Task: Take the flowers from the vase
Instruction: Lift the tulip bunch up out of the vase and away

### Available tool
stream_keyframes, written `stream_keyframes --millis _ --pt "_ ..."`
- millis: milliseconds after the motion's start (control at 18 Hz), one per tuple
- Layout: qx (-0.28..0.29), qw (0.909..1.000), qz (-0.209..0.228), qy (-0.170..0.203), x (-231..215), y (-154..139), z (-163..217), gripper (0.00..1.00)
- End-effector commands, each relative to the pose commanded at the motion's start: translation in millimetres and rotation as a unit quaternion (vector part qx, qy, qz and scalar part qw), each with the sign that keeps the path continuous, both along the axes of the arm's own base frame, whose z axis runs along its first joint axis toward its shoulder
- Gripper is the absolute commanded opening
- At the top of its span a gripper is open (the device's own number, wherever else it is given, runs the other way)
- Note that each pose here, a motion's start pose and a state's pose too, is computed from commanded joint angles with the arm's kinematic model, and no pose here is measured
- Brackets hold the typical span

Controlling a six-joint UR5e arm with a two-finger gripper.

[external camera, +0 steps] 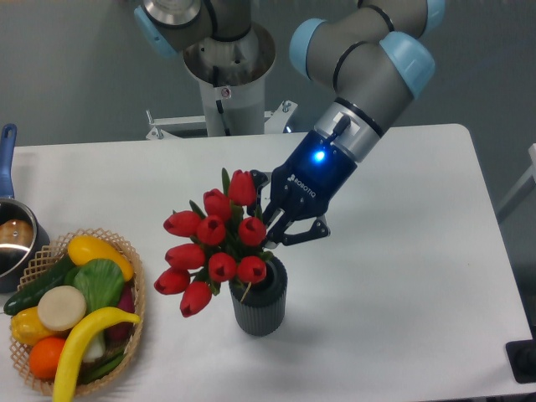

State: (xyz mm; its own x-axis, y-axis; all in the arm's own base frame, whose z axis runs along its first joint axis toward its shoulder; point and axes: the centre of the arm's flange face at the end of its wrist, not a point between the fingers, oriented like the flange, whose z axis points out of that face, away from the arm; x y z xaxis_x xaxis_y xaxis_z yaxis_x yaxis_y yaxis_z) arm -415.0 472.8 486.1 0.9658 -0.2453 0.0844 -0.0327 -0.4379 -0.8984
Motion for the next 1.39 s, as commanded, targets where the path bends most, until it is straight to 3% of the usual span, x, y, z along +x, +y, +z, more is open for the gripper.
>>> stream_keyframes --millis 389,611,778,1000,1167,1389 --pt "0.011 0.9994 0.030 0.016 -24.7 -18.0 33.5 0.00" --pt "0.010 0.9974 0.062 0.037 -51.6 -43.8 47.3 0.00" --pt "-0.027 0.9928 0.095 0.068 -66.4 -62.4 44.9 0.00" --pt "-0.123 0.9746 0.129 0.137 -91.5 -92.3 15.3 0.00" --pt "-0.170 0.9634 0.157 0.134 -104.9 -117.4 -6.7 0.00" --pt "-0.262 0.9390 0.172 0.141 -105.2 -133.5 -50.0 0.00"
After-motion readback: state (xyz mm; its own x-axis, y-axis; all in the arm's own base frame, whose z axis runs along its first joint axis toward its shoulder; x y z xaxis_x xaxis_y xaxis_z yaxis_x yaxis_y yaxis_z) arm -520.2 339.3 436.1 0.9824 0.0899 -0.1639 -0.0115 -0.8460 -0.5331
